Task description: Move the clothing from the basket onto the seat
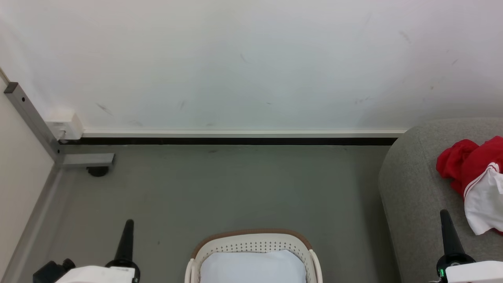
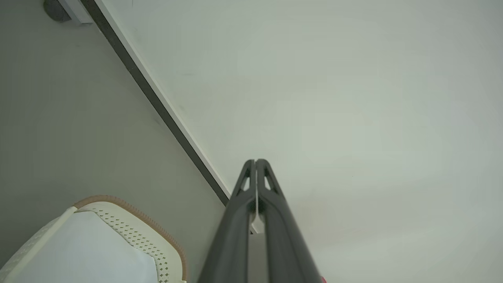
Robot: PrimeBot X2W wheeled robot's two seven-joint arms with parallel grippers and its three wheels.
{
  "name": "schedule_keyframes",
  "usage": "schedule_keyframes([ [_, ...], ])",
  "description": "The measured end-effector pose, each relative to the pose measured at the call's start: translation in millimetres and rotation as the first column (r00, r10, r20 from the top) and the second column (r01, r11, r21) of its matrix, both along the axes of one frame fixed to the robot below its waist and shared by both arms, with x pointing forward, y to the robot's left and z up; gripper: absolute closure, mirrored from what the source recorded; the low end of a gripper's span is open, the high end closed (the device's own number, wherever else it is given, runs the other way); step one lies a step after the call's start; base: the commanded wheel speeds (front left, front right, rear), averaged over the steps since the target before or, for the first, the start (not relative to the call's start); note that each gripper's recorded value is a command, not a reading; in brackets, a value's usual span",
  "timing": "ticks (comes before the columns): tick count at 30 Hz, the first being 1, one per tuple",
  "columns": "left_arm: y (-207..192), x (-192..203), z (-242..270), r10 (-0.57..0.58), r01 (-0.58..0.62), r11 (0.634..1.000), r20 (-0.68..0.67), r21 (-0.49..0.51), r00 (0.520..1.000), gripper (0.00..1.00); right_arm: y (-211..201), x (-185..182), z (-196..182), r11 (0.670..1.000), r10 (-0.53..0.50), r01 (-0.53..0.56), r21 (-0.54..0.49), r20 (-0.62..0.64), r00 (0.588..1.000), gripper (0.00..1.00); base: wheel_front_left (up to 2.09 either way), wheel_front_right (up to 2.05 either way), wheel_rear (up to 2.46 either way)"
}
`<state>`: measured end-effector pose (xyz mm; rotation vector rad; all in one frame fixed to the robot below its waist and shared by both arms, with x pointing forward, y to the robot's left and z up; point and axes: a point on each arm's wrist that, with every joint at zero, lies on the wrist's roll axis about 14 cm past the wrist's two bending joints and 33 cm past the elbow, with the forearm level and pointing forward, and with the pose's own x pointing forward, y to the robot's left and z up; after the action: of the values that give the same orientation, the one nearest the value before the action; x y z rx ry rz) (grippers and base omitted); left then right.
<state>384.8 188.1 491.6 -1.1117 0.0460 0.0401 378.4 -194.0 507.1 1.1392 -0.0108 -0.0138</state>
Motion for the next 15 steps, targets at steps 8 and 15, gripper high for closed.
schedule_keyframes([
  [8, 1.8, 1.3, 2.2, 0.004, -0.003, 0.997, 0.005, -0.075, 1.000, 1.00, -1.8, 1.2, -1.4, 0.998, -0.001, 0.001, 0.070, -0.006, 1.000, 1.00, 0.00, 0.00, 0.00],
  [15, 3.1, 1.5, 3.3, 0.005, -0.004, 0.990, 0.007, -0.138, 1.000, 1.00, -2.1, 2.2, -2.4, 0.992, 0.003, -0.001, 0.129, -0.011, 1.000, 1.00, 0.00, 0.00, 0.00],
])
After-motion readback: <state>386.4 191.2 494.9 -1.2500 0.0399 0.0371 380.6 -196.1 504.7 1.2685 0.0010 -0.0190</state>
